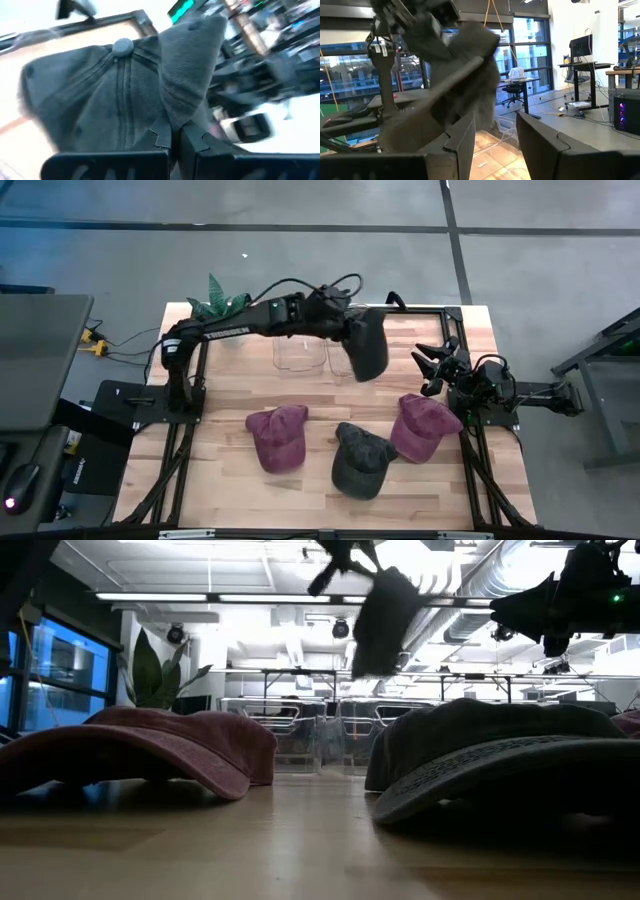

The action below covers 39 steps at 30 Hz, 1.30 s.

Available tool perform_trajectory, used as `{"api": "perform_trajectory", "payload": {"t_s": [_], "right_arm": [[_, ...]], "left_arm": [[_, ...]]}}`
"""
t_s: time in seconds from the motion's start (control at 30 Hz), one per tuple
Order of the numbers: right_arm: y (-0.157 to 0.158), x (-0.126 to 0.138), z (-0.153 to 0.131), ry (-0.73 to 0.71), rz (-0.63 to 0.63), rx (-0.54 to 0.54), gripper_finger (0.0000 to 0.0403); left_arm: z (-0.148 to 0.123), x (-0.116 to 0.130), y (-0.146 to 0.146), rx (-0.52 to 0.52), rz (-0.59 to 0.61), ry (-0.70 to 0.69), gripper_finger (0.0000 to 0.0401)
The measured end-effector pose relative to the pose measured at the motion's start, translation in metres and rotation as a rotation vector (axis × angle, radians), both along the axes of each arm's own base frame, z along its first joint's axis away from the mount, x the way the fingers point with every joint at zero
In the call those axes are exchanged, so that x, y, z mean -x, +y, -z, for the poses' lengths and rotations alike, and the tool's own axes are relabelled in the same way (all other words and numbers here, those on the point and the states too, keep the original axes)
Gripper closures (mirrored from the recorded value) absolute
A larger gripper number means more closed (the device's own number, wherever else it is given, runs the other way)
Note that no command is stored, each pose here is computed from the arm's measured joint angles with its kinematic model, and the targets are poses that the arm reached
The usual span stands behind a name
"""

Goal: Pick & Place hat
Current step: Put the left black cap into the right transparent bin

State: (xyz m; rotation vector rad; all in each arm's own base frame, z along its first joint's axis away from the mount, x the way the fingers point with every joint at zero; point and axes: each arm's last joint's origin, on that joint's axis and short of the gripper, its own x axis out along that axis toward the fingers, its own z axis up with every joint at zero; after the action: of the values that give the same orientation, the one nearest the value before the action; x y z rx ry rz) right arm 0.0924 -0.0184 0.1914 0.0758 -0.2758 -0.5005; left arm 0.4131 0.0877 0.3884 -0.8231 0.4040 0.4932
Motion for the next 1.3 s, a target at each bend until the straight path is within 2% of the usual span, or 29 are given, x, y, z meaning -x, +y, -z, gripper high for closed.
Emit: {"api": "perform_trajectory", "payload": {"t_s": [0.07, 0.2, 0.3, 0.53, 0.8, 0.9, 1.03, 1.13, 1.3], "right_arm": [[0.0, 0.0, 0.0, -0.001, 0.0, 0.0, 0.0263], [0.0, 0.0, 0.0, 0.005, 0.0, 0.0, 0.0263], [0.0, 0.0, 0.001, 0.01, 0.0, -0.001, 0.0263], [0.0, 0.0, 0.001, 0.011, 0.0, -0.001, 0.0263], [0.0, 0.0, 0.001, 0.014, 0.0, -0.001, 0.0263], [0.0, 0.0, 0.001, 0.016, -0.002, 0.0, 0.0263], [0.0, 0.0, 0.002, 0.017, -0.003, 0.0, 0.0263], [0.0, -0.001, 0.001, 0.017, -0.003, 0.0, 0.0263], [0.0, -0.001, 0.002, 0.018, -0.003, 0.0, 0.0263]], "left_arm": [[0.003, 0.002, 0.009, -0.018, -0.005, 0.036, 0.0401], [-0.001, 0.003, 0.026, -0.074, -0.022, 0.019, 0.0401], [0.014, 0.005, 0.038, -0.084, -0.017, 0.113, 0.0401], [0.035, -0.004, 0.057, -0.13, 0.029, 0.185, 0.0401], [0.056, -0.019, 0.067, -0.143, 0.05, 0.202, 0.0401], [0.07, -0.017, 0.067, -0.114, 0.044, 0.292, 0.0401], [0.071, -0.02, 0.069, -0.144, 0.016, 0.291, 0.0401], [0.083, -0.019, 0.069, -0.128, 0.014, 0.365, 0.0401], [0.088, -0.025, 0.071, -0.141, 0.003, 0.357, 0.0401]]}}
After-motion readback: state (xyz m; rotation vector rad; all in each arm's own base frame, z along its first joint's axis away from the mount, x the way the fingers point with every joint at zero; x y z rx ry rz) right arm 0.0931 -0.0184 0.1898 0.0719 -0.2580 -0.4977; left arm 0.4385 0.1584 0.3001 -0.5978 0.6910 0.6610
